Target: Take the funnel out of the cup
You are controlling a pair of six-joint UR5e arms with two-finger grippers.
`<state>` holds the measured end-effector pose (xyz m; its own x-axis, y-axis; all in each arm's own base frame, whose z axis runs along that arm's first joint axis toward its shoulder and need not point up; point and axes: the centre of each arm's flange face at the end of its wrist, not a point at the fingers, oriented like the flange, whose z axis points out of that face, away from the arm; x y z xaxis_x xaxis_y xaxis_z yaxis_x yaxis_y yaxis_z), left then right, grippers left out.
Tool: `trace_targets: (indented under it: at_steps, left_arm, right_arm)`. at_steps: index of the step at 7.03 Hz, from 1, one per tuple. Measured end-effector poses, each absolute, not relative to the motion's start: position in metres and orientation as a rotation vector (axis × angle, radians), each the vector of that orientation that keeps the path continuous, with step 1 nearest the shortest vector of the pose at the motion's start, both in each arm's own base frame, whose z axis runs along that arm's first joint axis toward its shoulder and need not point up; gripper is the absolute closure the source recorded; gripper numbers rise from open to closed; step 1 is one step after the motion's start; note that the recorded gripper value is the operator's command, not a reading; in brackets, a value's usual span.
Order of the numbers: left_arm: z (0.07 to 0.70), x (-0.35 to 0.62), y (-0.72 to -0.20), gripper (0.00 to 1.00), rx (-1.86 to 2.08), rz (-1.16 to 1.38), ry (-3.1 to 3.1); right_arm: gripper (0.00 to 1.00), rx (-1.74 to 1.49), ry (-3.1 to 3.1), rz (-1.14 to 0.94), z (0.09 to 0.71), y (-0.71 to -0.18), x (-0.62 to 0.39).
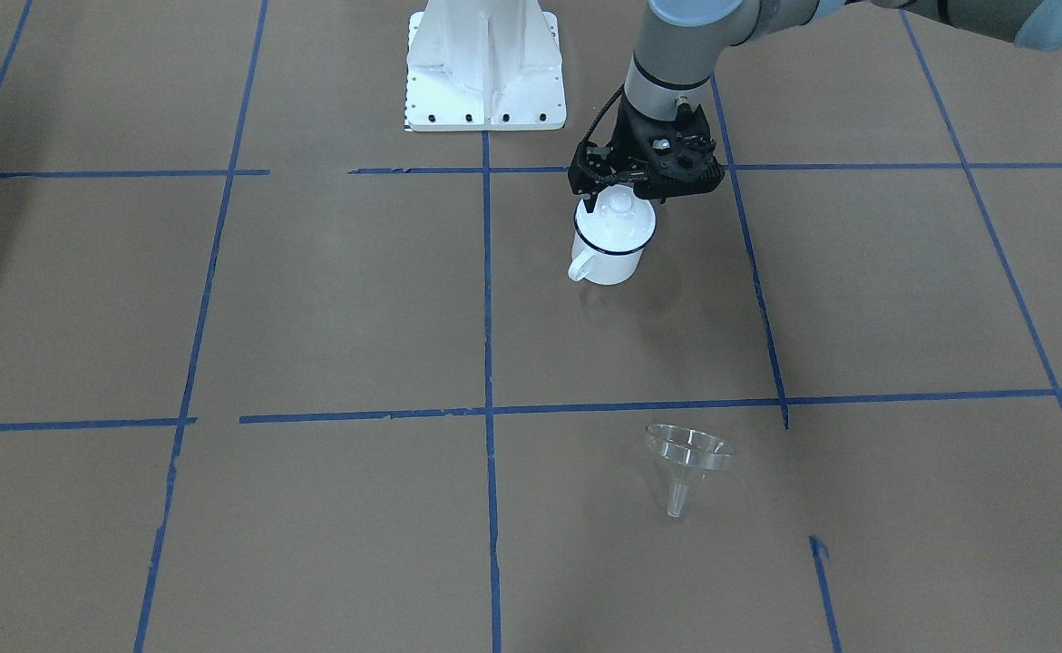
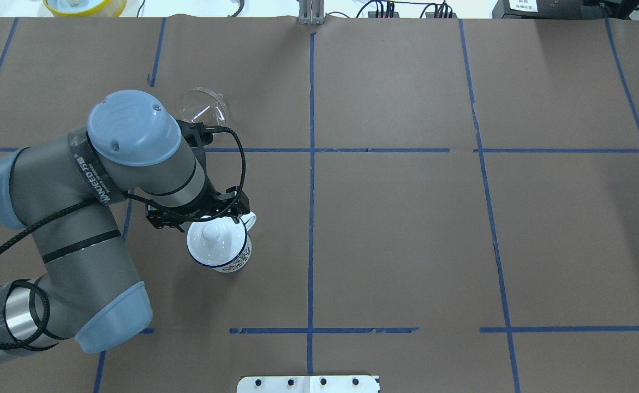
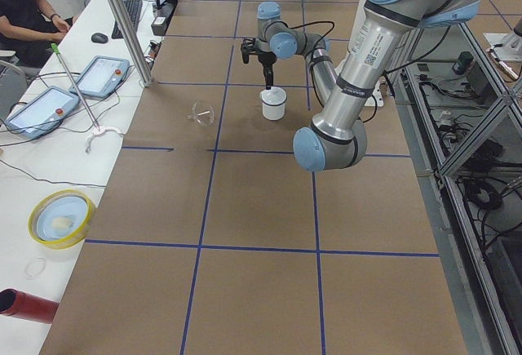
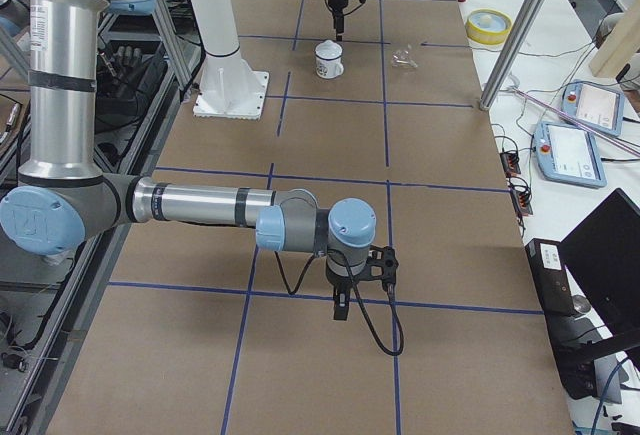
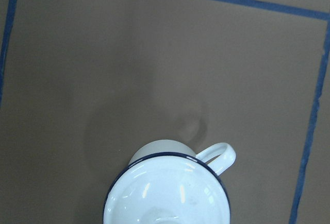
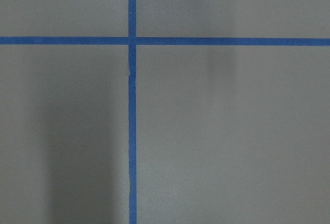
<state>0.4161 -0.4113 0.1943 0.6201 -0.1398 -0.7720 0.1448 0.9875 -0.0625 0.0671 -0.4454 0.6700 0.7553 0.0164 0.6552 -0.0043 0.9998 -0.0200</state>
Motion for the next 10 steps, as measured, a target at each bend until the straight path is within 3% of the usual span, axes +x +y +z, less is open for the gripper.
trace_targets:
  at_steps: [4,8,10]
  left_arm:
    - [0.245,0.319,-0.481,0.00,0.283,-0.090,0.932]
    - [0.402,0.140,-0.578,0.00,0.280,0.113,0.807]
    - [0.494,0.049,-0.558,0.00,0.241,0.129,0.775]
  right_arm:
    - [0.00,-0.018,-0.715,0.011,0.670,-0.445,0.067]
    - [0.00,-0.018,-0.715,0.011,0.670,-0.445,0.067]
    - [0.00,-0.018,-0.715,0.011,0.670,-0.445,0.067]
